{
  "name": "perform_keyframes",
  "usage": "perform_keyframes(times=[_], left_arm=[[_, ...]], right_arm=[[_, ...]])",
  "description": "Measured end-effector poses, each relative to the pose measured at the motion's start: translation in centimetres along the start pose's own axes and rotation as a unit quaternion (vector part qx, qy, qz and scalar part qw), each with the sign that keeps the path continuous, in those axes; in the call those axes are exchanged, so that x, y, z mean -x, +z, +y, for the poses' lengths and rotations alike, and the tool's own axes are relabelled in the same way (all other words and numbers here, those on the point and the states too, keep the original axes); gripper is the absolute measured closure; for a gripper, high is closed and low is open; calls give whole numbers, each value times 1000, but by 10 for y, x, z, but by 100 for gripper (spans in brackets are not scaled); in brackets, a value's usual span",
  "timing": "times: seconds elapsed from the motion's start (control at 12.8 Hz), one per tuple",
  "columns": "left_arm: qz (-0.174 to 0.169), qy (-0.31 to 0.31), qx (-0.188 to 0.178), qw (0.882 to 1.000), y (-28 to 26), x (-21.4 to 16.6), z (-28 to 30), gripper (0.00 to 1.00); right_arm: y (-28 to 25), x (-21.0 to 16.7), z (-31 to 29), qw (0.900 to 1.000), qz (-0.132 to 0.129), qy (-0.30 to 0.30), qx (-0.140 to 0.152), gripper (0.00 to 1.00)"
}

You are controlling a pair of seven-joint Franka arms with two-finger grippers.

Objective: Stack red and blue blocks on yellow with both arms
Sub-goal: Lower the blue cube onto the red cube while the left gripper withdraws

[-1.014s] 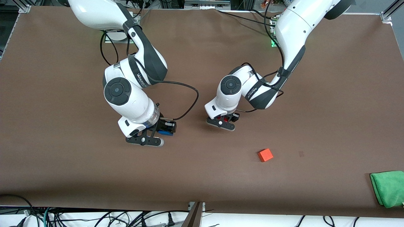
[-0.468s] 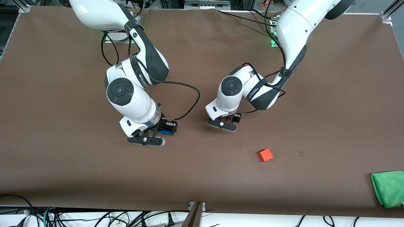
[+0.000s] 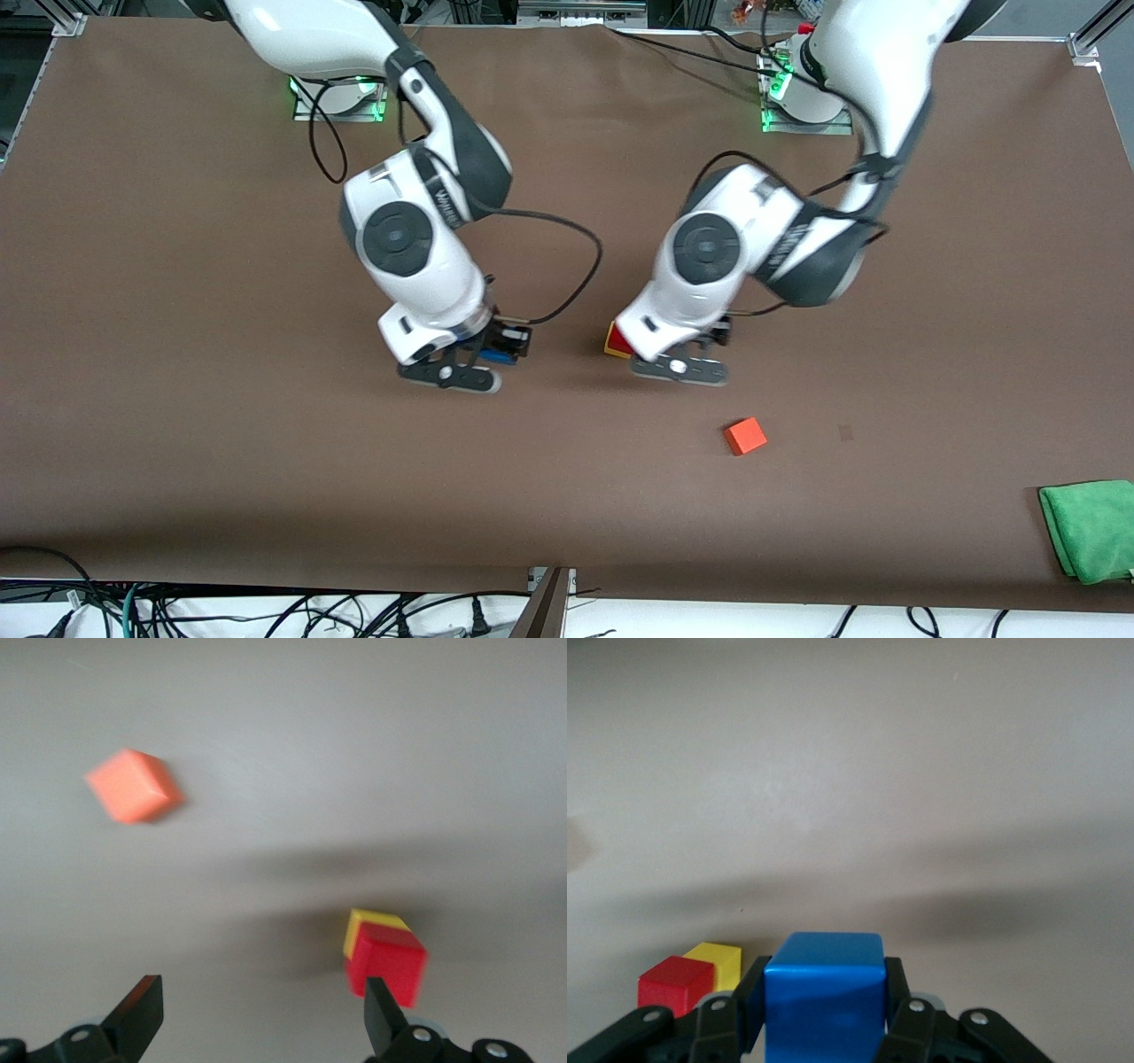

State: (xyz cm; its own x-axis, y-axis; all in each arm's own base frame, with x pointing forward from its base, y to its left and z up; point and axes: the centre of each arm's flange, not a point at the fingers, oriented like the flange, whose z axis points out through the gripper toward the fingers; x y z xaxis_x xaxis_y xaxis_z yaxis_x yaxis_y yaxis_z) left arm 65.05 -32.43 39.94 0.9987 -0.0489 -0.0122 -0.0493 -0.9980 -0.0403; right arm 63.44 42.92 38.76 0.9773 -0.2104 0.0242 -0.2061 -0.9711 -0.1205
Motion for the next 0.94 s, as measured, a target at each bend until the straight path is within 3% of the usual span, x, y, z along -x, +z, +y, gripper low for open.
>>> perform_keyframes(times=[0.16, 0.31, 0.47, 0.62, 0.78, 0.94], left_arm=[[24, -44, -1, 999, -51, -14, -64, 0], [31, -48, -12, 998, -98, -9, -111, 0], [17, -21, -26, 999, -134, 5, -149, 0], [10, -7, -3, 1000, -162, 13, -201, 0], [-7, -14, 29, 999, -176, 21, -268, 0], [-32, -26, 30, 999, -184, 36, -301, 0]], right_arm=[[12, 22, -24, 1000, 4, 27, -4, 45], [22, 42, -47, 998, 13, 66, -19, 45], [33, 70, -80, 991, 29, 115, -53, 45], [54, 106, -112, 985, 37, 147, -81, 45], [79, 126, -129, 981, 48, 164, -92, 45], [89, 129, -132, 981, 57, 165, -90, 45]])
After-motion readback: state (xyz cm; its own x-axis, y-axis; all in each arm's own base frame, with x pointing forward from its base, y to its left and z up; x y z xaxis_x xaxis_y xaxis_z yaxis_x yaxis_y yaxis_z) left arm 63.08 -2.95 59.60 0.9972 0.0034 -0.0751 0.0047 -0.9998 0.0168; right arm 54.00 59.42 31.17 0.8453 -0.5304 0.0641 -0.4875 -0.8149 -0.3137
